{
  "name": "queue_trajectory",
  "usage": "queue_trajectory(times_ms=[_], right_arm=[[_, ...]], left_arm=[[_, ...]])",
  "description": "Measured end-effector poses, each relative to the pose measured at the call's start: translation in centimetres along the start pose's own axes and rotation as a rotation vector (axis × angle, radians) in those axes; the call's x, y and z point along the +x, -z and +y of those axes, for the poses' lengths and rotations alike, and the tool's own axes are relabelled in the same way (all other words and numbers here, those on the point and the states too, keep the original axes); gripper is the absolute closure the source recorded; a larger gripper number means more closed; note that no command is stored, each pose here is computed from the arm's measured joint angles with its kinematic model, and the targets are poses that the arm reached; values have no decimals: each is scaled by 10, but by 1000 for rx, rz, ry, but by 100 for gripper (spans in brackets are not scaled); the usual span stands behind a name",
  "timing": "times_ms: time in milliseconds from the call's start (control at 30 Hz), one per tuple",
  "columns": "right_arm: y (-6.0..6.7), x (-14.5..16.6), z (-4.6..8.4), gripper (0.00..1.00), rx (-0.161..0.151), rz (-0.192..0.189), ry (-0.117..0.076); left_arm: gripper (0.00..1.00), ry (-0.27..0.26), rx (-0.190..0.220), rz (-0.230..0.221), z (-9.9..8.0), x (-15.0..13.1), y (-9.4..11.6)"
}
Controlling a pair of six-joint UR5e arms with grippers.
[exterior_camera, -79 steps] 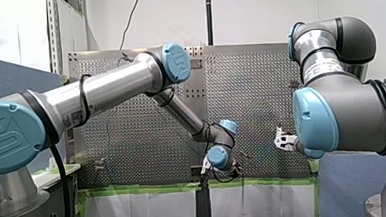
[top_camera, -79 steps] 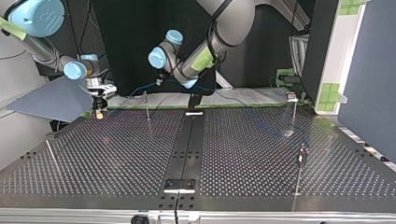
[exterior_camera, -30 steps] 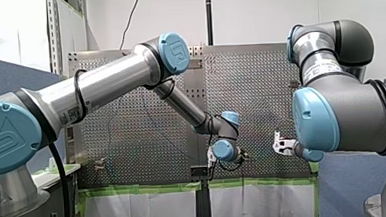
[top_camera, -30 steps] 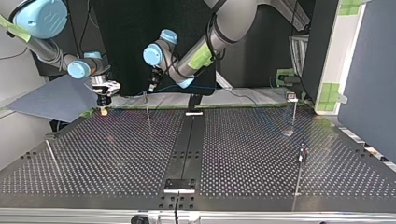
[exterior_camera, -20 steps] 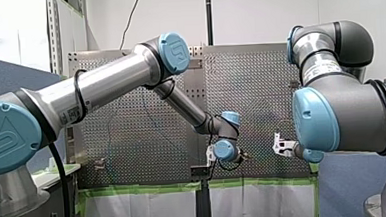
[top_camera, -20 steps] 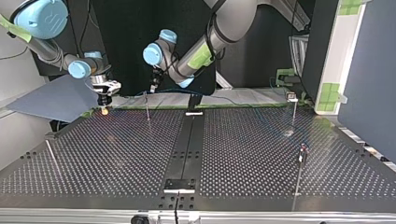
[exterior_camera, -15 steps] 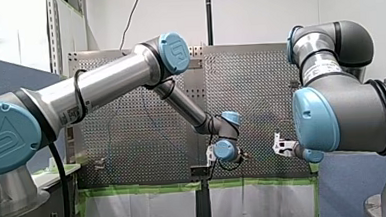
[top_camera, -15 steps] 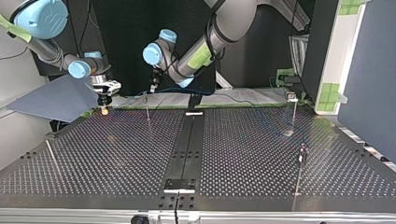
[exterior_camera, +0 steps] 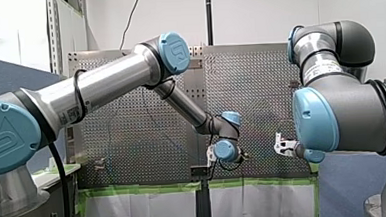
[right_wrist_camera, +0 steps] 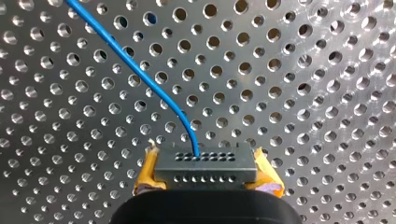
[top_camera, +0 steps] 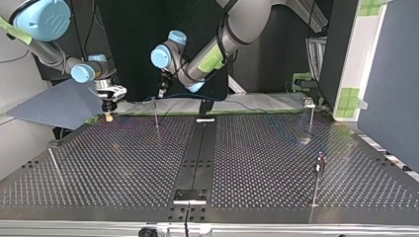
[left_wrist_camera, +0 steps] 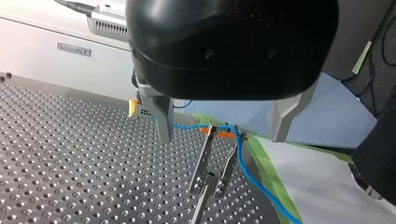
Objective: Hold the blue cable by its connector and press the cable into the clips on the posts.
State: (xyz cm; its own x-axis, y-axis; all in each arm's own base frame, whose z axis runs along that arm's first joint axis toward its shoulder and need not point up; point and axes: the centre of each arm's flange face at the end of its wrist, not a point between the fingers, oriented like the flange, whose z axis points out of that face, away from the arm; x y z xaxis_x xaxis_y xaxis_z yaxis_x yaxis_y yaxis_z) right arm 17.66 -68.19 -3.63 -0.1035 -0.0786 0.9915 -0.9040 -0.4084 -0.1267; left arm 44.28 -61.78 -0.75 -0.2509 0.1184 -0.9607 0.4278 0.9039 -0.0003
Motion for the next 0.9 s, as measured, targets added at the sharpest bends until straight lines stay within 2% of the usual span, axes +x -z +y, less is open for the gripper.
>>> queue_trajectory(times_ms=[367,900], right_arm=[[1,1,7,100,-11,3,-7],[1,1,8,100,-10,3,-6]], left_arm=[[0,1,1,1,-1,1,1],[0,-1,1,6,0,3,2]])
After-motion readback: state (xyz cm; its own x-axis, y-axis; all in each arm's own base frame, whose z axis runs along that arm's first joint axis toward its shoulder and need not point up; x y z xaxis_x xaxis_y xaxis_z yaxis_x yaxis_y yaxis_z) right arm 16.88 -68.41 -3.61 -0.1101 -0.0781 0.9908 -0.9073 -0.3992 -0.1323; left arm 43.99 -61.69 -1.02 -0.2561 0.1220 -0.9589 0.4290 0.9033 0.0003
